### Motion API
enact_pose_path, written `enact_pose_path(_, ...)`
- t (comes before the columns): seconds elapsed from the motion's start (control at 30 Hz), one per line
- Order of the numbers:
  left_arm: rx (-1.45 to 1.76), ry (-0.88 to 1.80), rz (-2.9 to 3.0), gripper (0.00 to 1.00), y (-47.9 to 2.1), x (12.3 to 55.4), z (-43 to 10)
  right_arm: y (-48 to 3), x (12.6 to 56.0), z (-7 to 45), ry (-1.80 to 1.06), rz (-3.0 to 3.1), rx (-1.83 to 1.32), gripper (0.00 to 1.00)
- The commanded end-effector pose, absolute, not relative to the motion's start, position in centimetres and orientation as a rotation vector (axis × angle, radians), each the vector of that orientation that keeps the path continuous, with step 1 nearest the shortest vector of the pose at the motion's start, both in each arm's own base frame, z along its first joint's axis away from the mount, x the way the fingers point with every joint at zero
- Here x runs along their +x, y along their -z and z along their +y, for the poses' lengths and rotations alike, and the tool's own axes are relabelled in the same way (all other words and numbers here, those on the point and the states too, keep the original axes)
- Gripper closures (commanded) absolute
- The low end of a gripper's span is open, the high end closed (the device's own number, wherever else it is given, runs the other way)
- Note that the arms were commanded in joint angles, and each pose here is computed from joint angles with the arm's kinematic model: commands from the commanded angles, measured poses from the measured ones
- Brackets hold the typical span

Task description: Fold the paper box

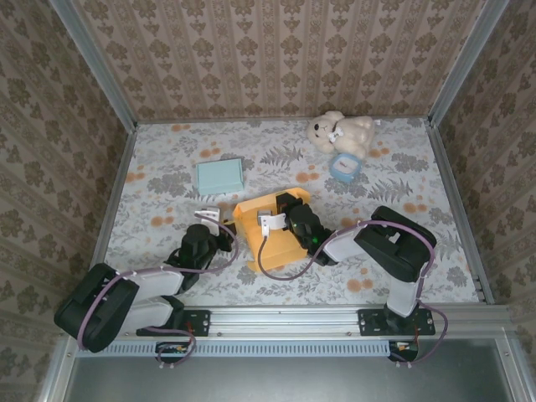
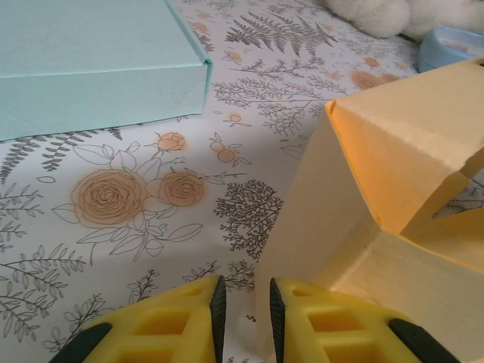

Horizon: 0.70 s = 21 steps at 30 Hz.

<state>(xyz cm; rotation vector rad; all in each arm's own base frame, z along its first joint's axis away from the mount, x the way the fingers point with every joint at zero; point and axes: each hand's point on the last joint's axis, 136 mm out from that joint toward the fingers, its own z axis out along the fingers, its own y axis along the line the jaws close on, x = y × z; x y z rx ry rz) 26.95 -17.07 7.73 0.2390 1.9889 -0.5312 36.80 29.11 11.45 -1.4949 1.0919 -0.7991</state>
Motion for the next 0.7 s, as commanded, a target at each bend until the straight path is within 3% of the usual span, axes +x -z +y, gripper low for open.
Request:
enact_pose_path(0.0, 0.287, 0.589, 1.914, 0.73, -9.3, 26.9, -18.2, -7.8, 35.6, 29.1, 0.738, 1.13, -1.616, 1.0)
enact_pose_path(0.53, 0.233, 0.611, 1.918, 0.55, -9.0, 25.1, -16.7, -7.9, 35.6, 28.5, 0.733, 1.142, -1.621, 1.0)
enact_pose_path(0.67, 0.243, 0.622, 1.896, 0.54, -9.5, 24.8, -16.7, -8.0, 35.7, 28.5, 0.732, 1.147, -1.615, 1.0)
